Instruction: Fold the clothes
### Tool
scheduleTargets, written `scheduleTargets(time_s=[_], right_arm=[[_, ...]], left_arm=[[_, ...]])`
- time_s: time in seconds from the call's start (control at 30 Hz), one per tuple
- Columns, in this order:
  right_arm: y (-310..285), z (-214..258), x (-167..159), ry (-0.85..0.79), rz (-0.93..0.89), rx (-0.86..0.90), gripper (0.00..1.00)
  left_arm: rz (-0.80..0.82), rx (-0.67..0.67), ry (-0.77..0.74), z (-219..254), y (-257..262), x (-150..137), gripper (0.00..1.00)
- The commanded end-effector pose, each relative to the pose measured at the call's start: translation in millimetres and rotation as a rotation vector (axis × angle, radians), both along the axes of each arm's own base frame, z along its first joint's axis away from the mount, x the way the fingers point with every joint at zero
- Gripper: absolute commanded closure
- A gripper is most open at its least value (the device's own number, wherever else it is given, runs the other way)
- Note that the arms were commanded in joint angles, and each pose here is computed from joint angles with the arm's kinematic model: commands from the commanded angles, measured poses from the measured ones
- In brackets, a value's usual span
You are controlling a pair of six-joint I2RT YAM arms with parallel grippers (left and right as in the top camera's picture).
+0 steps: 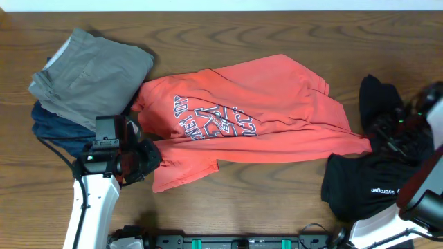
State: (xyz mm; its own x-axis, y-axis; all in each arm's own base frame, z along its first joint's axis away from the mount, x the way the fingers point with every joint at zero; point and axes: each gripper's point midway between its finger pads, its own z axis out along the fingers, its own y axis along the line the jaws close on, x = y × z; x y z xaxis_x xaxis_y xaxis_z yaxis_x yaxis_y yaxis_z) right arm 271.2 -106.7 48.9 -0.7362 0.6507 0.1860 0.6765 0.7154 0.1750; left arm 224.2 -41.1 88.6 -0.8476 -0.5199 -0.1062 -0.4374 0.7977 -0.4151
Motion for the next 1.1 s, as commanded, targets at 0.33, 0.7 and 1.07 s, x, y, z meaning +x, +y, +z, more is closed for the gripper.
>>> scheduleTargets(time_s=[0.33,0.7,1.07], right_arm=[[11,-55,-58,0.189,-0.012,-0.126,0.27],[-98,-45,-55,0.090,-0.453,-0.310,0.31],[-8,-14,12,-0.228,-0.060,0.142,0.25]], left_arm=[[0.013,0.011,0.007,-2,4,0,0.94],[0.014,0.012,0.005,-2,4,1,0.94],[0.013,0.011,0.002,-2,4,2,0.93]])
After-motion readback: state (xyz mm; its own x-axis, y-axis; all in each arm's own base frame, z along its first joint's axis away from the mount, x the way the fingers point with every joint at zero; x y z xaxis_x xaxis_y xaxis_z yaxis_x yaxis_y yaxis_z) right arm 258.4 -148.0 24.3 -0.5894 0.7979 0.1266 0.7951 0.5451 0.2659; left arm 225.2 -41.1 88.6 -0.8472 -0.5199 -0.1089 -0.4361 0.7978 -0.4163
